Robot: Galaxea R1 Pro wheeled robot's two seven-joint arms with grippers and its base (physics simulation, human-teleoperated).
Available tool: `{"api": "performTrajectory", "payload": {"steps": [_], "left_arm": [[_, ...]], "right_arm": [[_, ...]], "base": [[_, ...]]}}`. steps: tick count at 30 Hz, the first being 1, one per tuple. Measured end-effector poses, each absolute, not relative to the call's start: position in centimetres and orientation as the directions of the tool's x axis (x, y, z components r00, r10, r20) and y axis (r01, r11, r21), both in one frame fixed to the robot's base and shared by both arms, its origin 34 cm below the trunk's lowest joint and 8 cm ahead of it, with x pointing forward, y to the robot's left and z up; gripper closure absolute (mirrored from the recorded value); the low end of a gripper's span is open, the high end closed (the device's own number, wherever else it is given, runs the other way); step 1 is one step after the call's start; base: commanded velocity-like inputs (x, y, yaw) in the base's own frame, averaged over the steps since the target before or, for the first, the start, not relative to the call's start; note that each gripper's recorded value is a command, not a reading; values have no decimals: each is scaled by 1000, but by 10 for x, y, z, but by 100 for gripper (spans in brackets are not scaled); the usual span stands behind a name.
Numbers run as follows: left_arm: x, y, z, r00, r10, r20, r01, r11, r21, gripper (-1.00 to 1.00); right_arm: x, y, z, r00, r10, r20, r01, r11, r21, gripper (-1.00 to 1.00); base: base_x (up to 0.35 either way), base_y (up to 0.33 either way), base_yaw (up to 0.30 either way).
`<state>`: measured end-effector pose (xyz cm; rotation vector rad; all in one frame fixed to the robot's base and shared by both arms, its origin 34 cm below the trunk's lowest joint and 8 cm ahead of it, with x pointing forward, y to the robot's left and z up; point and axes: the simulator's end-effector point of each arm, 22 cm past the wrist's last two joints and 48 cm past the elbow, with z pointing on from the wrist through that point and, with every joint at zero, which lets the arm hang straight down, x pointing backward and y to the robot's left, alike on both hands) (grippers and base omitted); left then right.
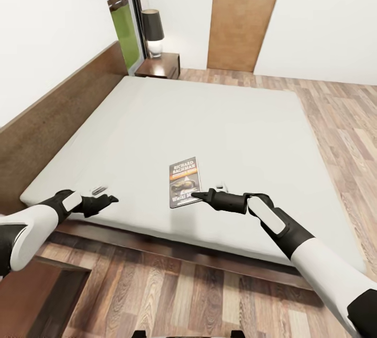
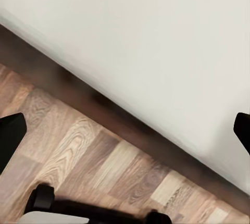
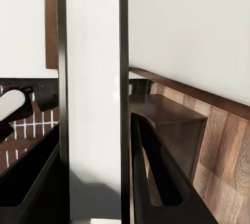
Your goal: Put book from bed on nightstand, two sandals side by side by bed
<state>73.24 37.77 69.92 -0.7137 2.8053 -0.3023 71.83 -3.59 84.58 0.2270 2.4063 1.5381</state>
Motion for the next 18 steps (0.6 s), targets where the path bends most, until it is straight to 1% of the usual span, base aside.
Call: {"api": "performTrajectory", "payload": {"steps": [18], "left_arm": [[719,374,701,-868,-467,-168,-424,873,-239,-100]], "right_arm": [[722,-44,858,-945,279,-173,-36,434,900,100]], "base": [[0,0,141]]}}
